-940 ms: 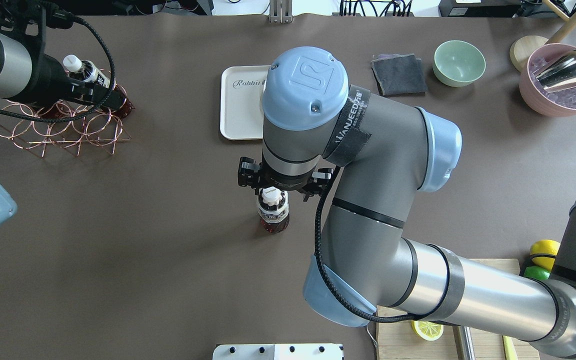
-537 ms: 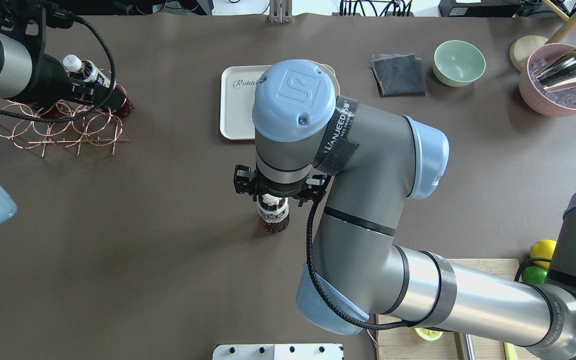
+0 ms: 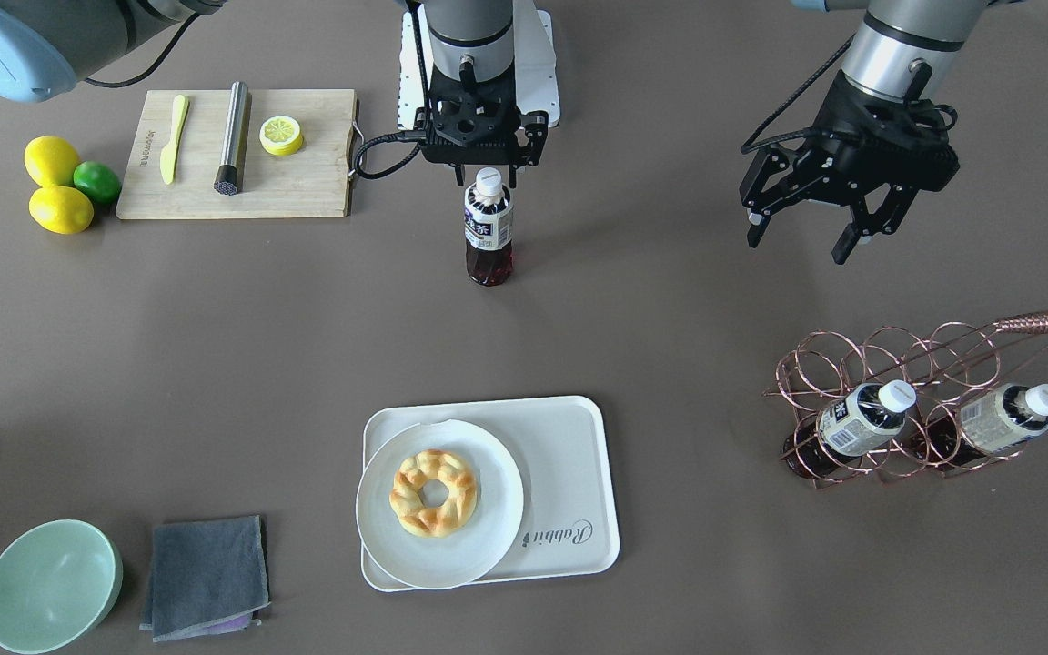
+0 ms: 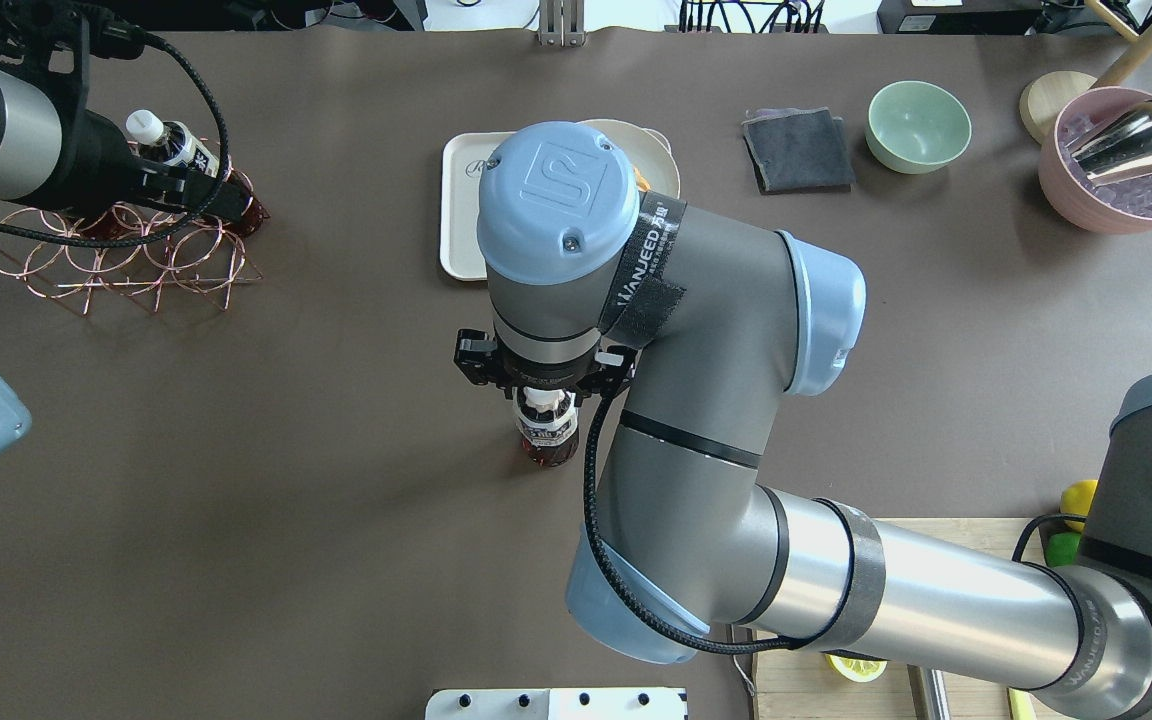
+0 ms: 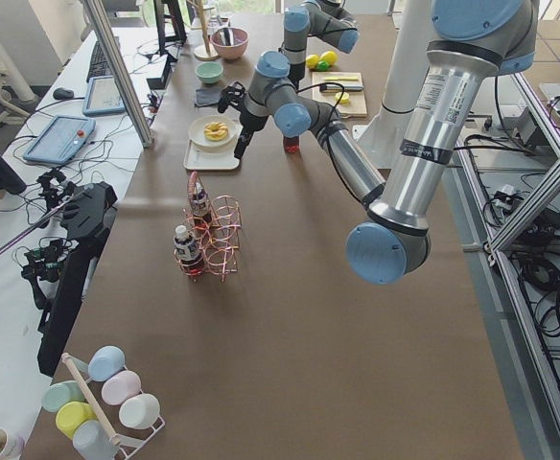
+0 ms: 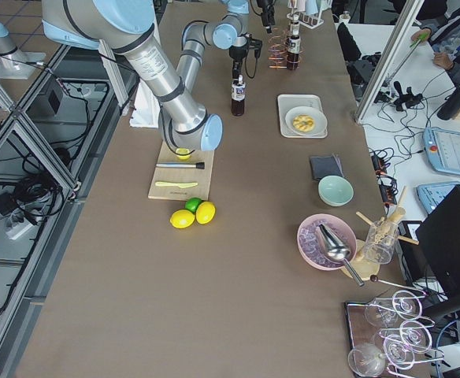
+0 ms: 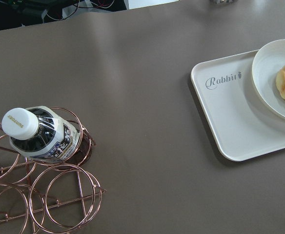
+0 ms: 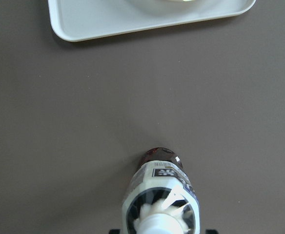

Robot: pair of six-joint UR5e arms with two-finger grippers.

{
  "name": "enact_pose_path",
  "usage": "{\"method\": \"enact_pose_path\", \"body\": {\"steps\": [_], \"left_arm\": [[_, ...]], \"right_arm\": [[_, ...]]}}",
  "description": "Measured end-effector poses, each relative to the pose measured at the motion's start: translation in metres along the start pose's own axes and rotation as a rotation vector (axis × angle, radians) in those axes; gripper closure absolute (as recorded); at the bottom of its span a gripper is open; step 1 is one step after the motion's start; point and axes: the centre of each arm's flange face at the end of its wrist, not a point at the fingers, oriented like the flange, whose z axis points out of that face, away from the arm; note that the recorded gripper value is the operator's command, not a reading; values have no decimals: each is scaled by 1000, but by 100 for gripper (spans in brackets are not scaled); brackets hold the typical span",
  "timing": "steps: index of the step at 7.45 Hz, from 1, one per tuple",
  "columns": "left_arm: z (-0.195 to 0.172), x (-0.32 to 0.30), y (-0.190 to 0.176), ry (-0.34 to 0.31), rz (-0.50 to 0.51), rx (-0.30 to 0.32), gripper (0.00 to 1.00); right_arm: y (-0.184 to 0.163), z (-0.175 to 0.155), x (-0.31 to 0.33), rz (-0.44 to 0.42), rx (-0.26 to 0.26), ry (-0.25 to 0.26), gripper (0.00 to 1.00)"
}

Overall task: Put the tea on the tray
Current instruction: 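Lower the right gripper over the bottle cap and grasp the bottle, then lift the bottle with the right gripper and carry it over the tray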

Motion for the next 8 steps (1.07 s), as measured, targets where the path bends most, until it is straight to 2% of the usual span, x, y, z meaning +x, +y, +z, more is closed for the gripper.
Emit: {"method": "enact_pose_path", "body": {"steps": [2,3,8], "left_arm": [[1,-2,1,-2,-2,-1,6],[2,-3,2,-1,-2,1,5],[-4,-11,2,22,-8,-19,6]], "right_arm": [[-1,0,-2,-7,9,-1,94],[-2,0,-2,-8,11,-1,100],[-19,-17,-5,-13,44,-15,100]]}}
